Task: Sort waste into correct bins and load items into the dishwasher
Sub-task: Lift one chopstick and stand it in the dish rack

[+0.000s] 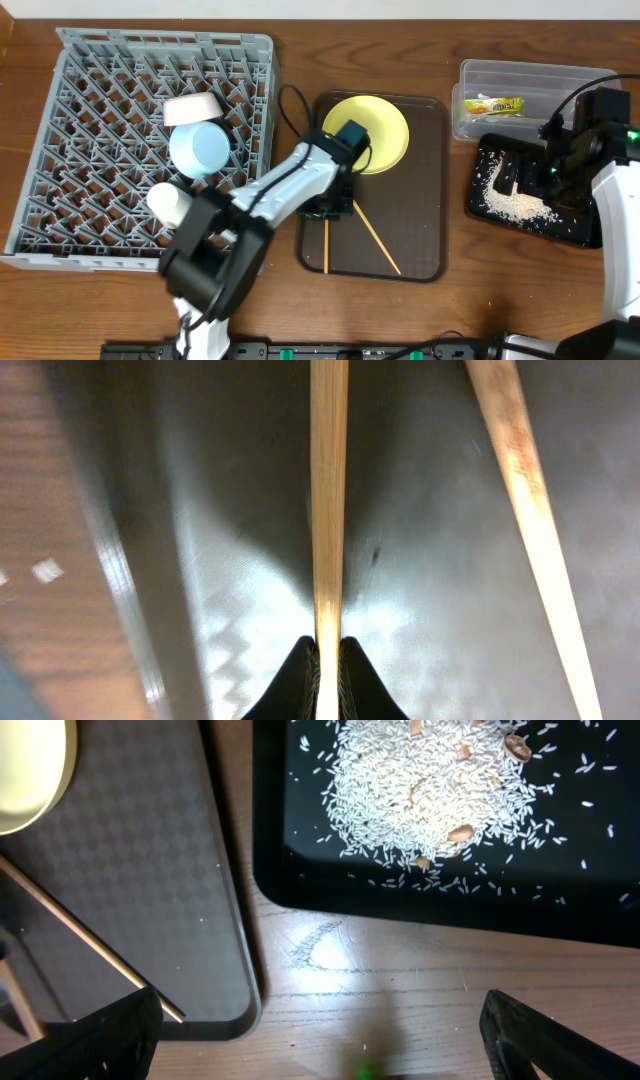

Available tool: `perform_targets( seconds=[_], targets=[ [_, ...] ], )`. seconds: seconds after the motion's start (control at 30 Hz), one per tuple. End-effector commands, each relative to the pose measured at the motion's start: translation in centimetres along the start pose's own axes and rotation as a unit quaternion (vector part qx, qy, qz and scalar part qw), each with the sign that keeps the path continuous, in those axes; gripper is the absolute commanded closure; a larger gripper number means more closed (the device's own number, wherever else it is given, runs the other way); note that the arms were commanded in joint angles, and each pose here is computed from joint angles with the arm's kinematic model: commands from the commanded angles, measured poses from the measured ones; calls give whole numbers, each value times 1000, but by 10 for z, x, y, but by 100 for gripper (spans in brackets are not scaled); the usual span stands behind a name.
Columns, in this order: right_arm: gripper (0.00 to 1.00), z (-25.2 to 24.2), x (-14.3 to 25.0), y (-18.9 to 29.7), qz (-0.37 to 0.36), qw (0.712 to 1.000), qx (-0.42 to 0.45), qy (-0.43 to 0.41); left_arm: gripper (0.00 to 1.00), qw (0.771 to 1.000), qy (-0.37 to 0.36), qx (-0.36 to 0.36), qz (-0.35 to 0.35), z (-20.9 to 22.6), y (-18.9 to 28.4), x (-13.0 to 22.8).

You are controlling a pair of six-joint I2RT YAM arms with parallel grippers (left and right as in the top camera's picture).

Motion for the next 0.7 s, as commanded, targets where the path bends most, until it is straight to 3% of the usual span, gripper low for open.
perform_targets(
  seconds=[0.0, 0.3, 0.67],
  targets=[
    [1, 0, 1, 5, -8, 1000, -5, -4, 92, 994, -54, 24, -95, 10, 67, -3],
    [1, 0, 1, 5, -8, 1000, -5, -4, 92, 976, -55, 2, -211, 99, 151, 21],
    [1, 0, 1, 5, -8, 1000, -5, -4, 92, 985, -31, -14, -167, 157, 122, 6]
  ],
)
Point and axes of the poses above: each gripper's point midway between its finger pads, its own y axis back along the fingers, its own z axis along the line the jaws close on, x = y × z, the point moved 9 cm from there along y, back along the fingers, and after that the axes turned 15 degrees about -y, right-handed, at the moved point
